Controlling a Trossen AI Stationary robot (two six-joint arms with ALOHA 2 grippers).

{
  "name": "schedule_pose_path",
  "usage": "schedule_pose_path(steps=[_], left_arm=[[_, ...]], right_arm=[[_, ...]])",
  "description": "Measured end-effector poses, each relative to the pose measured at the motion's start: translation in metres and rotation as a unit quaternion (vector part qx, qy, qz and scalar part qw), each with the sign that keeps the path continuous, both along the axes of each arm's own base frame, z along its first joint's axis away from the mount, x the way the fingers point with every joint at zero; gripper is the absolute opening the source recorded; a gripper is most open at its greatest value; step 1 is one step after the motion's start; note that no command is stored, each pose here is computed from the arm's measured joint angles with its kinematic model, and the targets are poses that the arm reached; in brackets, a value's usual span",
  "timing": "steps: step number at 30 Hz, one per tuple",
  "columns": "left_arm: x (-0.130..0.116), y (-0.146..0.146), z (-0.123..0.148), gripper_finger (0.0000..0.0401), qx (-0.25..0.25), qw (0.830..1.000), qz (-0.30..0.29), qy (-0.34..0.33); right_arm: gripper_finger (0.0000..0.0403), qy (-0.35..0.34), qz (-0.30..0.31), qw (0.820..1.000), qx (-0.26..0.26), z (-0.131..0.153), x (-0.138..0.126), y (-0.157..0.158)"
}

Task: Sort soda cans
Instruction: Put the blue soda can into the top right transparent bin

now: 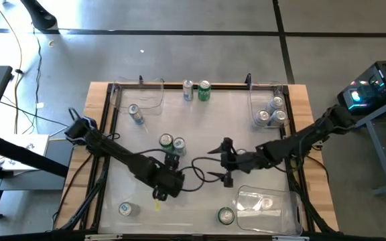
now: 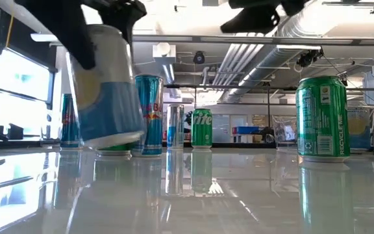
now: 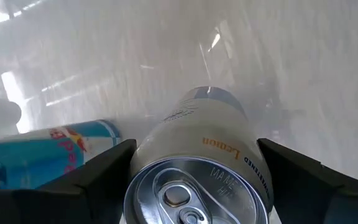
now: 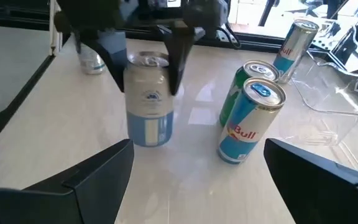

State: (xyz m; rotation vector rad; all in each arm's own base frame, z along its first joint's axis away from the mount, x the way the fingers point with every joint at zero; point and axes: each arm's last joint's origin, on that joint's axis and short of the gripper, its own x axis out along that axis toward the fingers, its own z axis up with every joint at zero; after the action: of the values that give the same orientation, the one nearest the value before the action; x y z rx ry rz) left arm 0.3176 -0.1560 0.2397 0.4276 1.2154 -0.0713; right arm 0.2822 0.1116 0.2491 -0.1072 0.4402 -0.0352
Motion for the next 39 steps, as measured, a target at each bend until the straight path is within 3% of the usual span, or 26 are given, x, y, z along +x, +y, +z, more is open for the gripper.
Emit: schedule_pose_path(steps=[10, 16, 23, 27, 32, 39], left_arm=[[0.027, 0.0, -0.014, 0.0317, -0.039, 0.999, 0.001, 0.037], [0.031, 0.011, -0.012, 0.0357, -0.061, 0.997, 0.039, 0.035], [0.028, 0.017, 0.0, 0.0363, -0.084, 0.993, 0.084, 0.015], [0.02, 0.013, 0.011, 0.0364, -0.082, 0.992, 0.096, -0.003], [0.004, 0.006, 0.032, 0.0364, -0.058, 0.99, 0.116, -0.053], [-0.035, -0.013, 0.049, 0.0365, -0.021, 0.977, 0.183, -0.107]], right_arm=[[0.0355, 0.023, -0.005, 1.0, 0.0, -0.006, -0.015, 0.023], [0.0355, 0.019, -0.011, 1.0, -0.007, -0.006, -0.018, 0.028], [0.0355, 0.011, -0.019, 1.0, -0.007, -0.005, -0.018, 0.028], [0.0355, 0.003, -0.025, 1.0, -0.016, -0.004, -0.017, 0.028], [0.0355, -0.023, -0.031, 0.999, 0.011, 0.001, -0.013, 0.026], [0.0355, -0.084, 0.01, 0.996, 0.007, 0.001, 0.004, 0.034]])
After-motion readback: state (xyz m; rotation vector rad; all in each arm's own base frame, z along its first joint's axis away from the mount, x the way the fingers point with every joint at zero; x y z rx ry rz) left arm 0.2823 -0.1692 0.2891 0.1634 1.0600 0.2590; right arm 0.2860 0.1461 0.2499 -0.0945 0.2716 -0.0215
